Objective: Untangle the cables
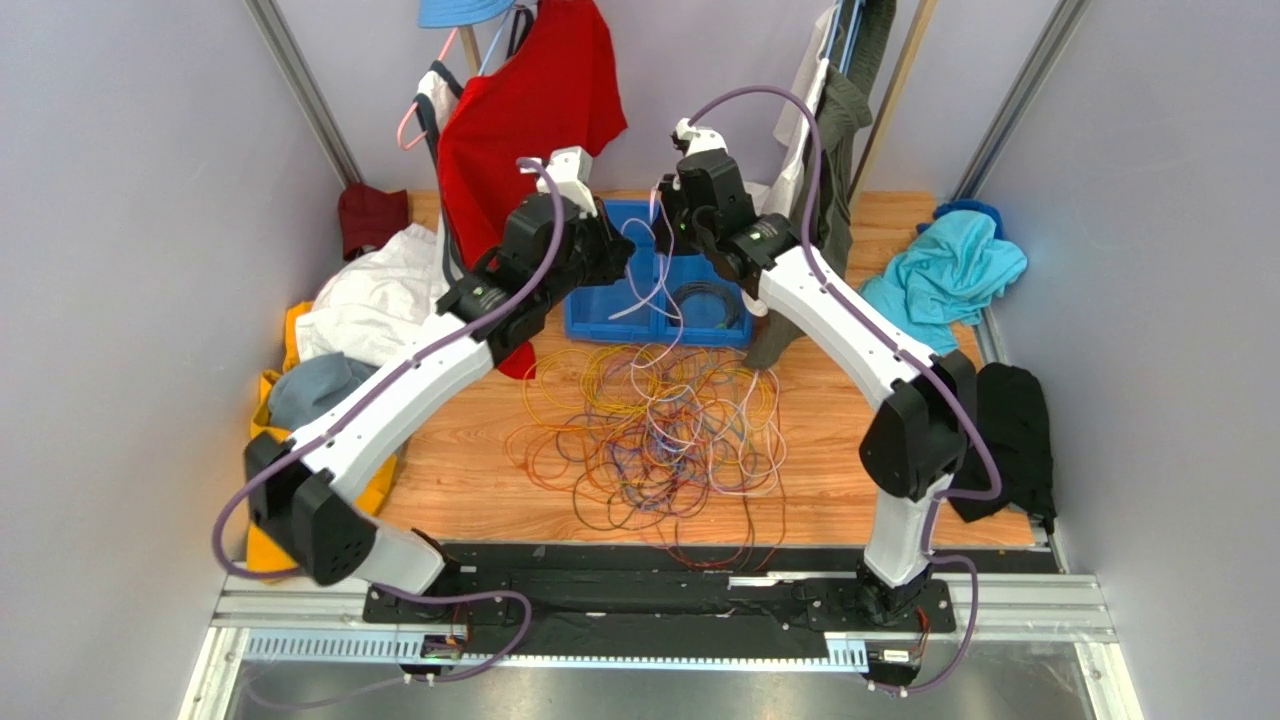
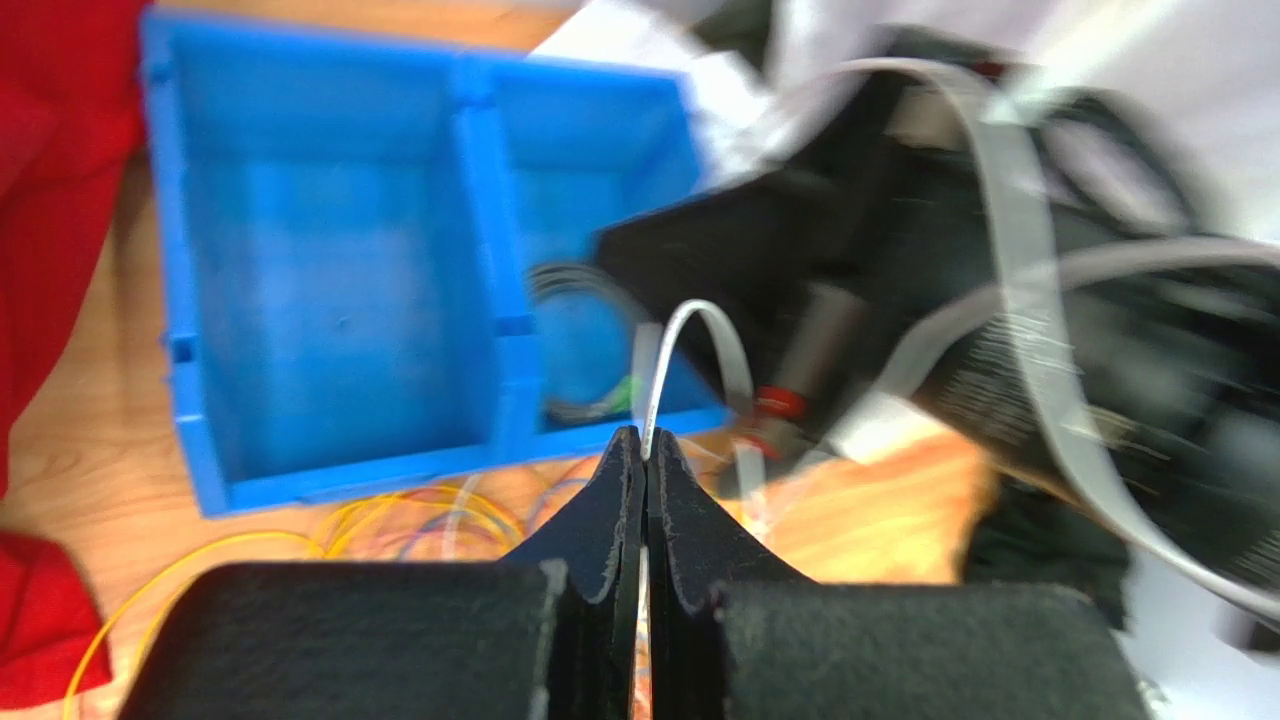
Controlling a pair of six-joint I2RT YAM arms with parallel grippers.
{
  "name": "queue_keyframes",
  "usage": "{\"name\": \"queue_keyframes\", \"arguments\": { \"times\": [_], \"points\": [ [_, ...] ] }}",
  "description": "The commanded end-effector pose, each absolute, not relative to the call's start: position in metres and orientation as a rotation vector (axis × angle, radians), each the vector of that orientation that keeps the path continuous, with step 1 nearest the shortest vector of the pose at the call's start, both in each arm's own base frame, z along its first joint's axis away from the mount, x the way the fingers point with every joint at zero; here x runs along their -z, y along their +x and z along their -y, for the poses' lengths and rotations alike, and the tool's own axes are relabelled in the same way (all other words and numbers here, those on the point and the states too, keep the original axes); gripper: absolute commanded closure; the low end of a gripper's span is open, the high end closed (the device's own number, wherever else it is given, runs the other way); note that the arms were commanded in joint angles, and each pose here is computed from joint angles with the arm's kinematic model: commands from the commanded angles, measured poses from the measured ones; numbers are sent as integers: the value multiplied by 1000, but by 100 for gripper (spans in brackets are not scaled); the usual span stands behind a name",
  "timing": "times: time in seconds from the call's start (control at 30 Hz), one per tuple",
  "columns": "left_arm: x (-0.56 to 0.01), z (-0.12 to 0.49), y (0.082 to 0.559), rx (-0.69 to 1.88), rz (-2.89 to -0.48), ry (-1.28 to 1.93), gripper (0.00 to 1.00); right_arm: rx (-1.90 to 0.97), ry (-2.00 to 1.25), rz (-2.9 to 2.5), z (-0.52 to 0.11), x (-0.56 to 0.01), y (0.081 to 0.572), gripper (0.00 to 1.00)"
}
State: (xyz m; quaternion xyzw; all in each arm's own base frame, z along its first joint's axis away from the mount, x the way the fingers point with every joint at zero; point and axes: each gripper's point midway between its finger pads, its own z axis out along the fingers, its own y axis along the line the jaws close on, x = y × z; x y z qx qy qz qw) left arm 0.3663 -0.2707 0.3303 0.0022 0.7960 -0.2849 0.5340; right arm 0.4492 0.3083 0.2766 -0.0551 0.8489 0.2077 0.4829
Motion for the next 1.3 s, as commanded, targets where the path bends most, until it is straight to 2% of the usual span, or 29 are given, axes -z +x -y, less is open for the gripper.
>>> {"name": "queue_keyframes", "arguments": {
  "times": [0.0, 0.17, 0.4, 0.67, 0.9, 0.93, 1.03, 1.13, 1.27],
  "points": [
    [-315, 266, 402, 685, -1942, -75, 100, -608, -86, -1966, -316, -306, 475, 100],
    [-288, 261, 436, 641, -1993, -128, 100, -587, -124, -1987, -327, -280, 496, 100],
    [-277, 216, 469, 606, -1978, -280, 100, -684, -203, -1963, -358, -267, 512, 100],
    [-292, 219, 505, 541, -1957, -222, 100, -691, -246, -1908, -377, -261, 542, 100],
    [-273, 223, 531, 509, -1983, -208, 100, -700, -245, -1891, -385, -241, 555, 100],
    [-270, 223, 533, 505, -1987, -208, 100, -695, -247, -1903, -386, -237, 555, 78],
    [-256, 226, 540, 505, -2023, -203, 100, -638, -243, -1950, -377, -223, 554, 35],
    [-248, 228, 541, 513, -2042, -196, 100, -546, -191, -1981, -358, -218, 550, 24],
    [-240, 233, 539, 543, -2061, -192, 100, -487, -132, -1999, -336, -223, 536, 23]
  ]
}}
